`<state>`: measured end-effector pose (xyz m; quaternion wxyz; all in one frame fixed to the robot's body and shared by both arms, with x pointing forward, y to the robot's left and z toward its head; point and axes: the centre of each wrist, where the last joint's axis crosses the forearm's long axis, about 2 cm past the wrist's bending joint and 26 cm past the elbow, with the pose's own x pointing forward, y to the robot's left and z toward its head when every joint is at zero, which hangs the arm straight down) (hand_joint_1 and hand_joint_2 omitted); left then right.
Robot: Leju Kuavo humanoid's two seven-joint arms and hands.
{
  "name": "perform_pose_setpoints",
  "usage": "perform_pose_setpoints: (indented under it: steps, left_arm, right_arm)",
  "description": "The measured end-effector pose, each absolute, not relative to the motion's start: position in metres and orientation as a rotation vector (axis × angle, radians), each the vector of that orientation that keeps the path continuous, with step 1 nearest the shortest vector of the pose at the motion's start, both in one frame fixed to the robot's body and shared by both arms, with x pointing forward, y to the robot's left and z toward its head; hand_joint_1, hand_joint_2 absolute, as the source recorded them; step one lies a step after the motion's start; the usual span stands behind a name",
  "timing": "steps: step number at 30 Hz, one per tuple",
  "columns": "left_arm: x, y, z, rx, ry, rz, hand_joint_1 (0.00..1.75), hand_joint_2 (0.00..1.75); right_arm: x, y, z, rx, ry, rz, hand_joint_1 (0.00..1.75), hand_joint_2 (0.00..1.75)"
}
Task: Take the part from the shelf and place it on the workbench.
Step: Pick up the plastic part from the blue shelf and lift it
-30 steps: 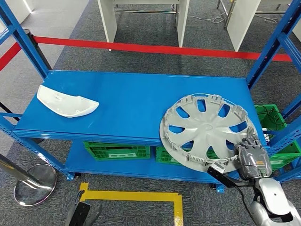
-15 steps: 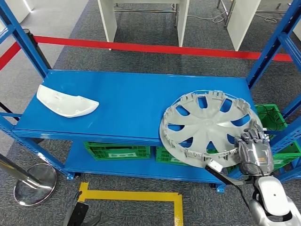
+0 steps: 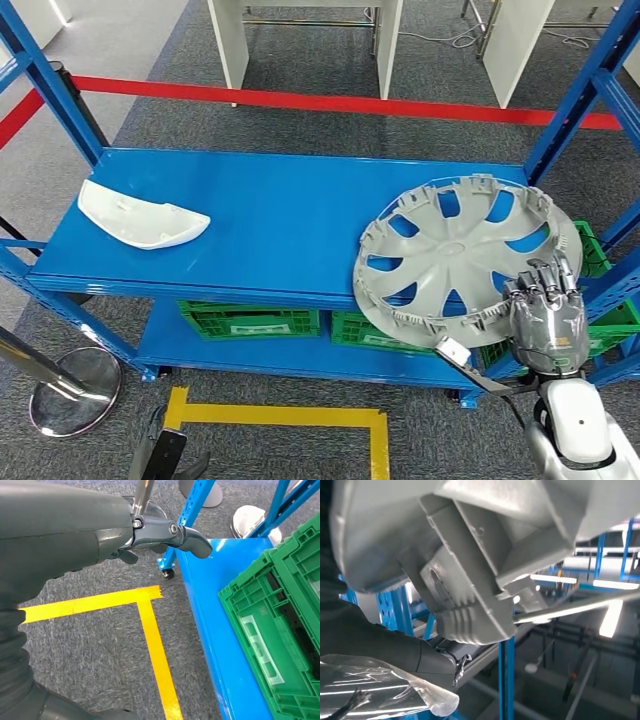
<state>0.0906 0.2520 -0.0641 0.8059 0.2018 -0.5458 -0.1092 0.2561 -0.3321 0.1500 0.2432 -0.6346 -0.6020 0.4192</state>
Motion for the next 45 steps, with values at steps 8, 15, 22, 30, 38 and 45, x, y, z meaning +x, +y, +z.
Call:
perform_pose_setpoints:
  steps: [8,15,22,30,38,45]
  left_arm:
    - [0.089,0.250,-0.066,0.437,-1.168,-0.234,0.00,1.75]
    - [0.090,0.250,-0.067,0.440,-1.164,-0.233,0.00,1.75]
    - [0.090,0.248,-0.068,0.440,-1.178,-0.222,0.00,1.75]
    - [0.092,0.246,-0.069,0.436,-1.183,-0.206,0.00,1.75]
    - [0.092,0.246,-0.070,0.444,-1.182,-0.191,0.00,1.75]
    - [0.094,0.245,-0.069,0.447,-1.185,-0.186,0.00,1.75]
  right_arm:
    - [0.259,-0.341,0.161,-1.834,-1.696,1.027,1.75,1.75]
    - [0.259,-0.346,0.167,-1.867,-1.723,1.024,1.75,1.75]
    - [0.258,-0.346,0.184,-1.908,-1.881,1.118,1.75,1.75]
    - [0.256,-0.330,0.196,-1.927,-1.940,1.006,1.75,1.75]
    - [0.255,-0.313,0.194,-1.885,-1.946,0.902,1.75,1.75]
    - [0.255,-0.307,0.195,-1.855,-1.960,0.851,1.75,1.75]
